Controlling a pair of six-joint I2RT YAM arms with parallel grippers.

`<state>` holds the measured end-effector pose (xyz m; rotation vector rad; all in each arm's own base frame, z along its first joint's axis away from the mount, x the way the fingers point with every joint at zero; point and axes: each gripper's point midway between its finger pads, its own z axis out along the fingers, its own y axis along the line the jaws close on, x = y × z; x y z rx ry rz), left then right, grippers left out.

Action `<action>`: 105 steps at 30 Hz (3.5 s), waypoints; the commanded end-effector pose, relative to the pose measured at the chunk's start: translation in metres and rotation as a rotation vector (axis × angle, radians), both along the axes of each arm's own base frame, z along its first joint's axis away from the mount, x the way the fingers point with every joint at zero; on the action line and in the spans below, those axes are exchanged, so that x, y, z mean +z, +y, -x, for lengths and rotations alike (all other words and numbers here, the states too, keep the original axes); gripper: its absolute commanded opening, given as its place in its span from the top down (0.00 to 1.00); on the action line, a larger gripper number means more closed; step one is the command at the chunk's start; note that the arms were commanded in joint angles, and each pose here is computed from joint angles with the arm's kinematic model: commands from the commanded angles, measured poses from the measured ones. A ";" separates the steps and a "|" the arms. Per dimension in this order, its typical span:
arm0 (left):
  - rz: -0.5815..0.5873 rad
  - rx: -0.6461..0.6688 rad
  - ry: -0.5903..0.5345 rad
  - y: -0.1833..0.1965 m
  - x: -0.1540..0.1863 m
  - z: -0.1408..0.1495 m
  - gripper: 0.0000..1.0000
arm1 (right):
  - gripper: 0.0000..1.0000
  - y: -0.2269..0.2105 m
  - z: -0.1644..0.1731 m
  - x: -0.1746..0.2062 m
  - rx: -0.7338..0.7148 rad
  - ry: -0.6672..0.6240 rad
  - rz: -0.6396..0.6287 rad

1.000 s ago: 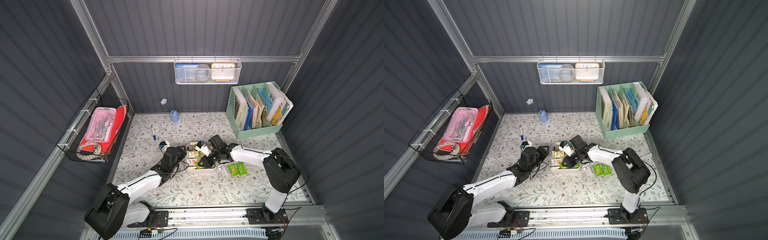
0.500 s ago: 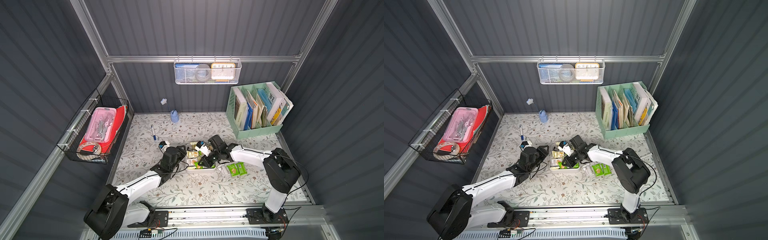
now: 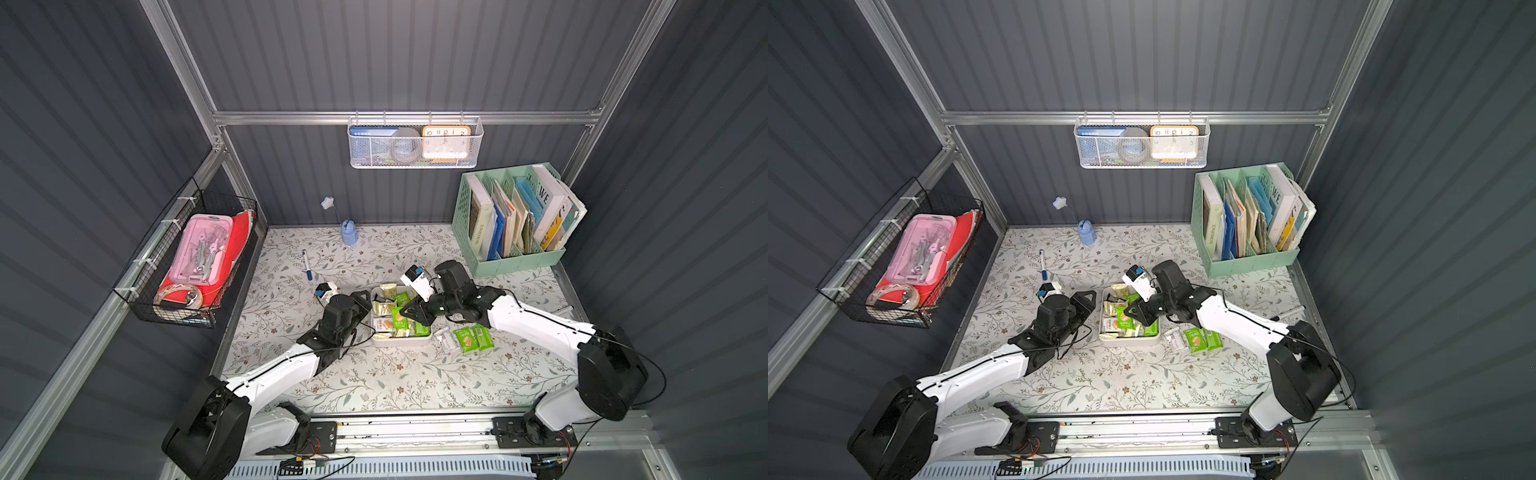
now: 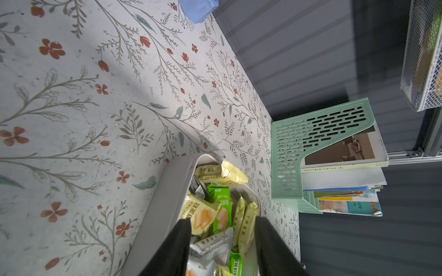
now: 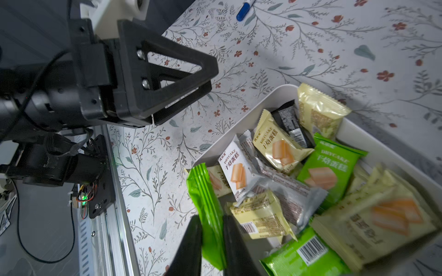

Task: Take the cookies out of the storage box
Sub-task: Pick up the cookie from the storage box, then place the cookie at the center of the board, then pick up the cookie from the storage box.

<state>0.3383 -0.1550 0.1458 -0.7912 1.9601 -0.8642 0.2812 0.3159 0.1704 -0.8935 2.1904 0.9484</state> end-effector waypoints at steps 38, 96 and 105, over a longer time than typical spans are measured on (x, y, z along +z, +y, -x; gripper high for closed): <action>-0.050 -0.092 0.077 -0.016 -0.034 -0.005 0.51 | 0.71 -0.170 -0.076 -0.116 -1.033 0.452 -0.293; 0.088 0.230 0.078 0.067 -0.044 0.036 0.51 | 0.75 0.083 0.024 -0.088 0.301 -0.209 0.269; 0.089 0.219 0.081 0.065 -0.045 0.035 0.51 | 0.99 0.086 0.023 -0.071 0.286 -0.220 0.227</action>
